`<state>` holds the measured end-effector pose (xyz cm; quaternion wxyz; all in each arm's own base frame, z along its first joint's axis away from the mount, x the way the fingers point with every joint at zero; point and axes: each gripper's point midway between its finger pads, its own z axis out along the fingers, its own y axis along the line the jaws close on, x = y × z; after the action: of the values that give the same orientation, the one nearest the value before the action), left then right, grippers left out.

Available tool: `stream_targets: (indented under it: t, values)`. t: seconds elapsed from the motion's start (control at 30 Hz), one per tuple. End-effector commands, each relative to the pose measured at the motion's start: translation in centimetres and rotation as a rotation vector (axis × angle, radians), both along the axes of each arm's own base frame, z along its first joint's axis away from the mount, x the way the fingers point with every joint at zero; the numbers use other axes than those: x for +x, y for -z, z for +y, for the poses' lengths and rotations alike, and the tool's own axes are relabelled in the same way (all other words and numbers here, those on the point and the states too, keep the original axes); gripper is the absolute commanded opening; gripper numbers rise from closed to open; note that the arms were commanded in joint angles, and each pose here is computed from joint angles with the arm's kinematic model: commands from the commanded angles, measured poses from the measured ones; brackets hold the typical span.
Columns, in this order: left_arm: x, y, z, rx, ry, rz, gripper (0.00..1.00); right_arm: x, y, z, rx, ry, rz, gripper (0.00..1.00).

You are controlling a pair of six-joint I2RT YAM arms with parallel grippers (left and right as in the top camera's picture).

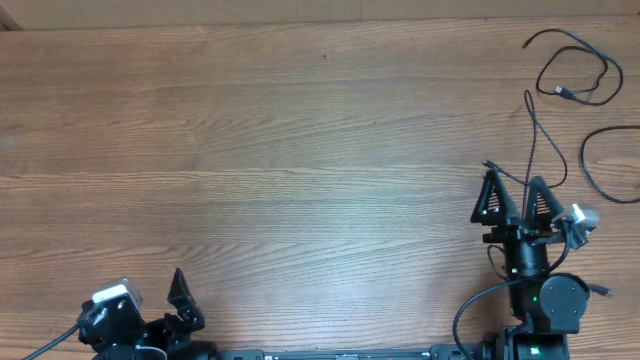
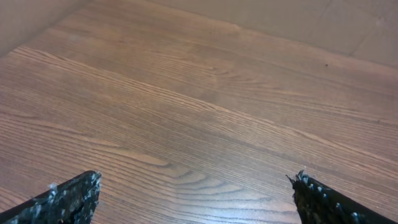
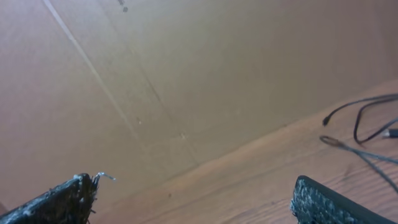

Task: Untangle cables

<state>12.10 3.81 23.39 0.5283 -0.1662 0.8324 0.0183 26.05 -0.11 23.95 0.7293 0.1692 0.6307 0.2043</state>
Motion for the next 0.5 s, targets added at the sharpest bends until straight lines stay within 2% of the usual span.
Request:
stream_targets:
  t: [0.0,0.47]
  values:
    - [-0.1,-0.1,0.1,-0.007,-0.008,-0.011,0.99,-0.5,-0.2,-0.6,0.026,0.018,-0.044,1.00]
    - [-0.1,-0.1,0.1,-0.007,-0.008,-0.011,0.99,-2.4,0.1,-1.5,0.004,0.072,-0.052,1.00]
